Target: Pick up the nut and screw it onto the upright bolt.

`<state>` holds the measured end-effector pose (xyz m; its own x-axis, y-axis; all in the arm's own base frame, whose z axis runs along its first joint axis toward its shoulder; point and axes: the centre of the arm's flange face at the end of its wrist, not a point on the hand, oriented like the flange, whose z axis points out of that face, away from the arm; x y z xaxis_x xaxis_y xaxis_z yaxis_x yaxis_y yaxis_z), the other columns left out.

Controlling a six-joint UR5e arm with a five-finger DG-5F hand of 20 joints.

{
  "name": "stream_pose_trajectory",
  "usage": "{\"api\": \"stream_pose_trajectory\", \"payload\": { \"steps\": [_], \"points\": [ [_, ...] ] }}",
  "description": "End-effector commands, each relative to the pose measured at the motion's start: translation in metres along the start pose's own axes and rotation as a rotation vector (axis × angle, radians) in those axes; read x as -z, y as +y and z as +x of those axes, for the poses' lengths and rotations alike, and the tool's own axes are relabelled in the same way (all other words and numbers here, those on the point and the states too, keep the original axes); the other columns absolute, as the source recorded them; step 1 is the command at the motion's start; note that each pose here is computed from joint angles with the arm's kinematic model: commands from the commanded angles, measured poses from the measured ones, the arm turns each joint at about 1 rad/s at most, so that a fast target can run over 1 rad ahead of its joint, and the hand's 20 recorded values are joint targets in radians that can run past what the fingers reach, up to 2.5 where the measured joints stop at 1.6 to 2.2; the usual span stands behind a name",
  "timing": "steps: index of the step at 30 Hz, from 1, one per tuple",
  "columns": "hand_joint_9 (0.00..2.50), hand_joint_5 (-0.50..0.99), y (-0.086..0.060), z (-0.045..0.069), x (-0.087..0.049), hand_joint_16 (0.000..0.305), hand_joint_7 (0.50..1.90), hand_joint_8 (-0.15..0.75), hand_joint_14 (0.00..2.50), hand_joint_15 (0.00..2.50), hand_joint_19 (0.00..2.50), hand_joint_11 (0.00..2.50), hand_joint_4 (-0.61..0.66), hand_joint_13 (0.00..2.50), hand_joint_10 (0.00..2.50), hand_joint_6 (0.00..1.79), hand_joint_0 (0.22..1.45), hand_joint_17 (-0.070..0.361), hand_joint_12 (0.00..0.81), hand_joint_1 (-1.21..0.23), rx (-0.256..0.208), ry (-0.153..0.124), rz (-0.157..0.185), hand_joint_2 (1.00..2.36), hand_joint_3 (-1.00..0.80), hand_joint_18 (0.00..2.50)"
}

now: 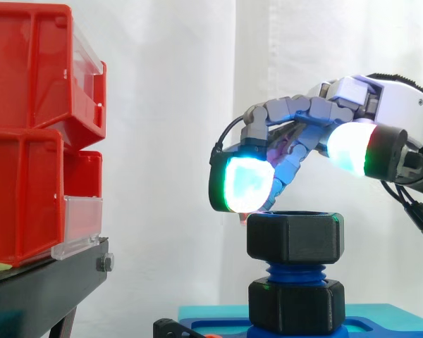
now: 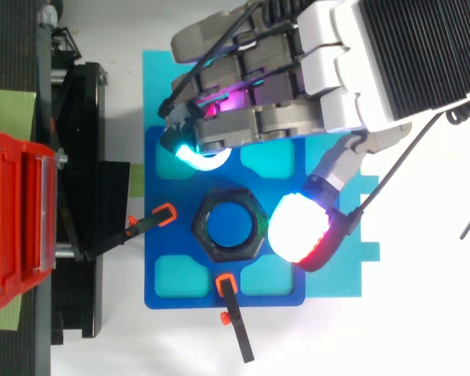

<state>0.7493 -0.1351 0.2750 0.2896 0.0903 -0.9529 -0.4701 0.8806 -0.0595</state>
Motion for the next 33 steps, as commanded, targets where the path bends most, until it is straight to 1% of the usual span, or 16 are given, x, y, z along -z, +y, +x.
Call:
{"api": "stream_pose_trajectory", "payload": {
  "steps": [1,3,5,6,9,11,14,18,21,25,26,28,30,33],
  "points": [
    [1.02,-0.07,-0.002,-0.002,0.000,0.020,1.00,0.250,0.00,0.00,0.10,0.00,0.25,0.81,0.00,0.50,0.50,0.045,0.191,-0.20,-0.013,-0.011,-0.007,1.00,-0.50,0.58],
    [0.97,-0.09,-0.003,-0.004,-0.001,0.021,0.94,0.246,0.00,0.00,0.10,0.00,0.23,0.77,0.00,0.50,0.50,0.047,0.192,-0.20,-0.009,-0.023,-0.007,1.00,-0.50,0.55],
    [0.92,-0.11,0.000,-0.004,-0.004,0.021,0.87,0.231,0.00,0.00,0.10,0.00,0.21,0.74,0.00,0.50,0.49,0.048,0.194,-0.19,-0.009,-0.024,-0.012,1.00,-0.50,0.50],
    [0.90,-0.11,0.003,-0.001,-0.005,0.022,0.83,0.227,0.00,0.00,0.10,0.00,0.19,0.72,0.00,0.50,0.49,0.049,0.193,-0.19,-0.014,-0.019,-0.014,1.00,-0.50,0.49],
    [0.86,-0.12,0.006,0.002,-0.006,0.022,0.78,0.220,0.00,0.00,0.10,0.00,0.17,0.69,0.00,0.50,0.49,0.050,0.203,-0.18,-0.029,-0.003,0.011,1.00,-0.50,0.46],
    [0.85,-0.12,0.007,0.003,-0.007,0.022,0.78,0.221,0.00,0.00,0.10,0.00,0.18,0.68,0.00,0.50,0.49,0.051,0.202,-0.17,-0.036,0.003,0.024,1.00,-0.50,0.45],
    [0.85,-0.12,0.016,0.006,-0.014,0.023,0.78,0.221,0.00,0.00,0.10,0.00,0.18,0.67,0.00,0.50,0.49,0.051,0.205,-0.17,-0.049,0.013,0.042,1.00,-0.50,0.44],
    [0.85,-0.12,0.020,0.007,-0.018,0.023,0.78,0.222,0.00,0.00,0.11,0.00,0.18,0.67,0.00,0.50,0.49,0.051,0.205,-0.16,-0.053,0.009,0.048,1.00,-0.50,0.44],
    [0.84,-0.12,0.025,0.008,-0.022,0.023,0.78,0.223,0.00,0.00,0.11,0.00,0.18,0.67,0.00,0.50,0.49,0.051,0.204,-0.16,-0.056,0.013,0.045,1.00,-0.50,0.44],
    [0.85,-0.12,0.032,0.010,-0.026,0.023,0.80,0.228,0.00,0.00,0.11,0.00,0.19,0.67,0.00,0.50,0.49,0.052,0.205,-0.16,-0.065,0.025,0.052,1.00,-0.50,0.44],
    [0.85,-0.12,0.034,0.013,-0.026,0.023,0.80,0.228,0.00,0.00,0.11,0.00,0.18,0.68,0.00,0.50,0.49,0.052,0.205,-0.16,-0.075,0.039,0.069,1.00,-0.50,0.45],
    [0.85,-0.12,0.037,0.015,-0.026,0.023,0.80,0.229,0.00,0.00,0.11,0.00,0.18,0.68,0.00,0.50,0.49,0.052,0.206,-0.16,-0.087,0.059,0.091,1.00,-0.50,0.45],
    [0.85,-0.12,0.038,0.017,-0.026,0.023,0.81,0.233,0.00,0.00,0.11,0.00,0.19,0.68,0.00,0.50,0.50,0.052,0.205,-0.16,-0.095,0.075,0.102,1.00,-0.50,0.45],
    [0.85,-0.11,0.040,0.019,-0.025,0.023,0.82,0.231,0.00,0.00,0.10,0.00,0.19,0.69,0.00,0.50,0.50,0.052,0.207,-0.17,-0.100,0.086,0.103,1.00,-0.50,0.46]
  ]
}}
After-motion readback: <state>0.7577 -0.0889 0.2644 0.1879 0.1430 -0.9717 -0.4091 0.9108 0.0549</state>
